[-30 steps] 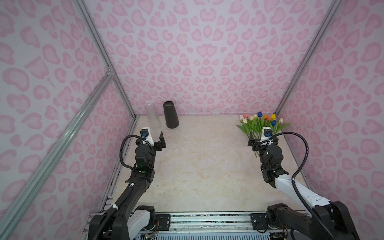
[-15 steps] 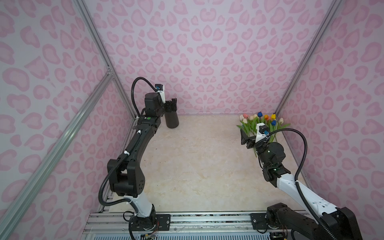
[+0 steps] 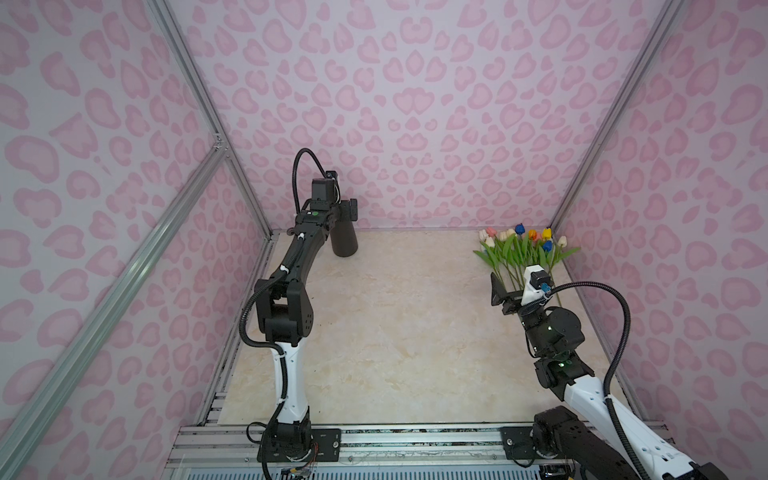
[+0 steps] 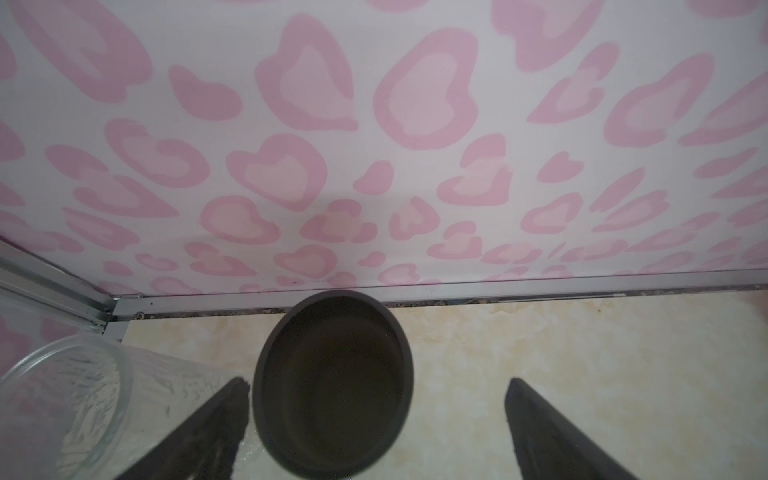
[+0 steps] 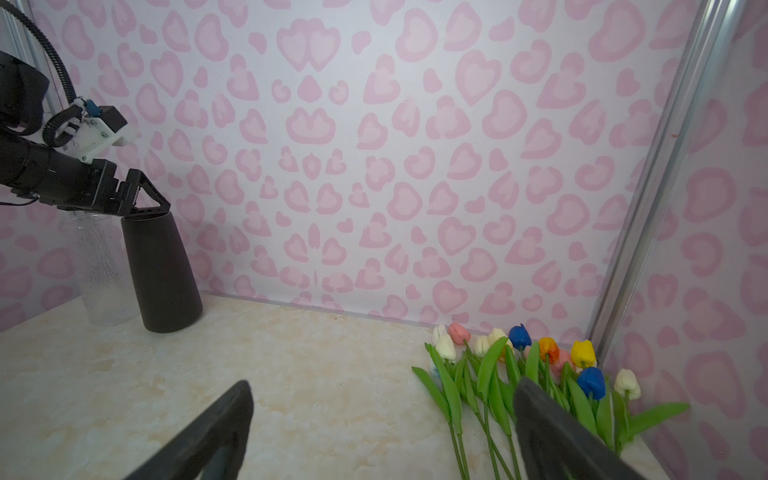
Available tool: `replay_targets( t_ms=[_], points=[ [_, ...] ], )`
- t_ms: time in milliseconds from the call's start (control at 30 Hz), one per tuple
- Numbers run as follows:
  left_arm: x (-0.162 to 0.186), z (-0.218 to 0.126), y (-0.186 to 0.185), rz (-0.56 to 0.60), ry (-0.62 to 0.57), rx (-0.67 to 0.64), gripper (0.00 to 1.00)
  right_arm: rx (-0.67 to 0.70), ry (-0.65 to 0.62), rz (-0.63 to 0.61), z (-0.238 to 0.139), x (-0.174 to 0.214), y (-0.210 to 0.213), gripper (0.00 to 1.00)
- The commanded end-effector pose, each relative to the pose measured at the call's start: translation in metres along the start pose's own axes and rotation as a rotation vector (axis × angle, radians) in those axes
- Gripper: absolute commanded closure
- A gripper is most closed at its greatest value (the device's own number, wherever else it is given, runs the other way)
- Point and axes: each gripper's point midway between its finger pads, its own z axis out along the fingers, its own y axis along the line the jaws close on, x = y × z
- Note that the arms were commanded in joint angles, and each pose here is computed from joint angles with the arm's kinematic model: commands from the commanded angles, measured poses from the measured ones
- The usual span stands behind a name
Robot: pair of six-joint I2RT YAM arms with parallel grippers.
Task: Arrange the flowers into the vase
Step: 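Reach the left gripper to the dark grey vase while the right gripper rises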
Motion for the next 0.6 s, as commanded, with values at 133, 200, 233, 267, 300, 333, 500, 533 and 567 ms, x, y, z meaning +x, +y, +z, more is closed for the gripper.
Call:
replay_targets(
  t_ms=[133, 200, 233, 267, 300, 333, 500, 533, 567],
  points=[
    [0.007, 0.021, 0.016, -0.001, 0.022, -0.031, 0.03, -0.072, -0.022, 0.006, 0.014, -0.008, 0.016, 0.04],
    [0.009, 0.027, 0.015, 0.005, 0.02, -0.019, 0.03, -0.092, -0.012, 0.005, 0.017, -0.004, 0.02, 0.04],
    [0.01, 0.029, 0.014, 0.008, 0.019, -0.011, 0.03, -0.124, -0.006, 0.0, 0.018, -0.002, 0.026, 0.04],
    [0.012, 0.032, 0.012, 0.008, 0.02, -0.003, 0.03, -0.181, -0.01, -0.01, 0.018, -0.001, 0.036, 0.04],
    [0.014, 0.035, 0.01, 0.01, 0.02, 0.009, 0.03, -0.241, -0.012, -0.023, 0.017, 0.0, 0.047, 0.03],
    [0.016, 0.038, 0.009, 0.012, 0.022, 0.016, 0.02, -0.3, -0.008, -0.034, 0.016, 0.003, 0.058, 0.03],
    [0.023, 0.048, 0.011, 0.028, 0.026, 0.006, 0.01, -0.552, 0.073, -0.139, 0.011, 0.024, 0.121, 0.03],
    [0.024, 0.049, 0.011, 0.032, 0.025, 0.006, 0.0, -0.569, 0.085, -0.172, 0.011, 0.027, 0.13, 0.03],
    [0.024, 0.051, 0.012, 0.035, 0.023, 0.005, 0.0, -0.58, 0.096, -0.205, 0.011, 0.029, 0.138, 0.03]
  ],
)
